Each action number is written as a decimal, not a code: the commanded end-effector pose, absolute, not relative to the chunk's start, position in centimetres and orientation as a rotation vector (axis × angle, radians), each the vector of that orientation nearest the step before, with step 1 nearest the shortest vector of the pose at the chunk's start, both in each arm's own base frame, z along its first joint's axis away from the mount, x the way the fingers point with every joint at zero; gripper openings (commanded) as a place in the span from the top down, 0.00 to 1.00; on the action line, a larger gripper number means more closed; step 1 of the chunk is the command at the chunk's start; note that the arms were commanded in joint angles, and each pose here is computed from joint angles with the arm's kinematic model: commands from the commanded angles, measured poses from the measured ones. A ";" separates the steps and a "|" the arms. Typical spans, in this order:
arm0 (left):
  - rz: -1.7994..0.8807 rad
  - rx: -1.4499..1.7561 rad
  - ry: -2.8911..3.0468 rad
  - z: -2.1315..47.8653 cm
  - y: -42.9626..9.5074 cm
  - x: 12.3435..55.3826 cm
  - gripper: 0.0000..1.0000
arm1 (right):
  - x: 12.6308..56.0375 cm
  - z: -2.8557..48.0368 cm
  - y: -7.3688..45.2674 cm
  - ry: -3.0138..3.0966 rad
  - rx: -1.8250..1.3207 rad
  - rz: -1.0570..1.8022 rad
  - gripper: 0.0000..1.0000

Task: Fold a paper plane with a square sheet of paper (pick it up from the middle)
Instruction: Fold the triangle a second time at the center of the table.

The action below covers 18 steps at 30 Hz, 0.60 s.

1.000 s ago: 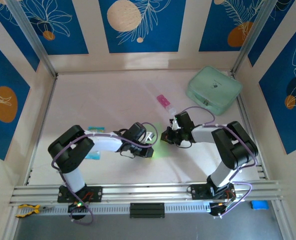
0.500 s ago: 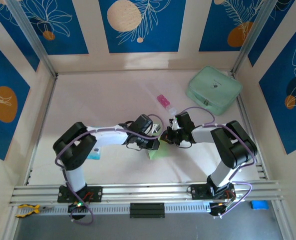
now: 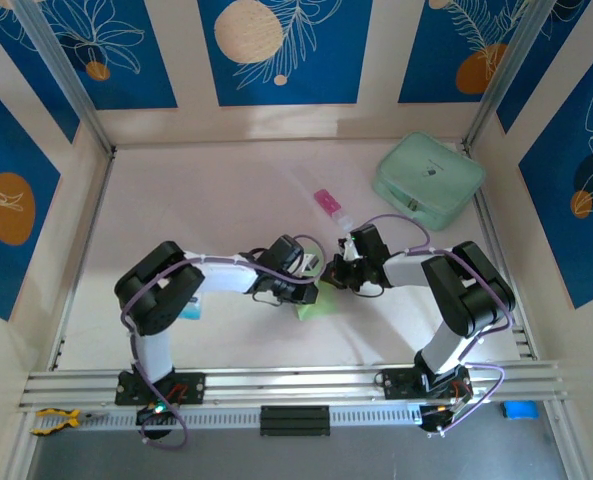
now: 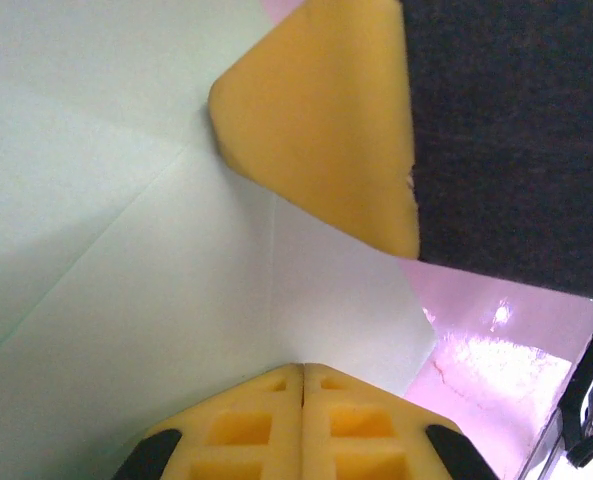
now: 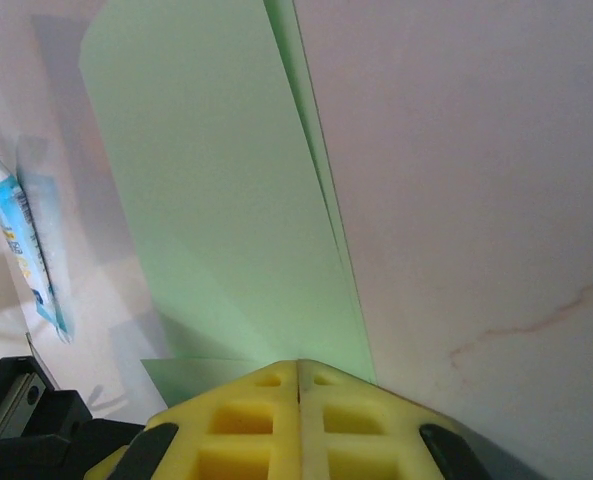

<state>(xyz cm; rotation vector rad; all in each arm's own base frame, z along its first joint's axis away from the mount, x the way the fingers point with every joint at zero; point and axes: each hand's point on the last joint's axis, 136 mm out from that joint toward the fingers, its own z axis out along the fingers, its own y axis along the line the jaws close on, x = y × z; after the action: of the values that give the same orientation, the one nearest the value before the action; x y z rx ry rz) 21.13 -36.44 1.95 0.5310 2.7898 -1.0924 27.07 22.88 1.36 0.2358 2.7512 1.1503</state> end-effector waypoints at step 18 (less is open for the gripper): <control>-0.948 0.628 2.938 1.2 -32.1 17.4 0.91 | 25.1 -0.8 21.3 2.864 0.305 1.037 1.00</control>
<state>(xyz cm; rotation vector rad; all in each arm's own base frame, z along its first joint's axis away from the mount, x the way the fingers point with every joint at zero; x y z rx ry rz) 18.86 -33.99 1.89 0.5928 2.8600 -1.0305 26.90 22.98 1.34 0.2301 2.7547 1.1556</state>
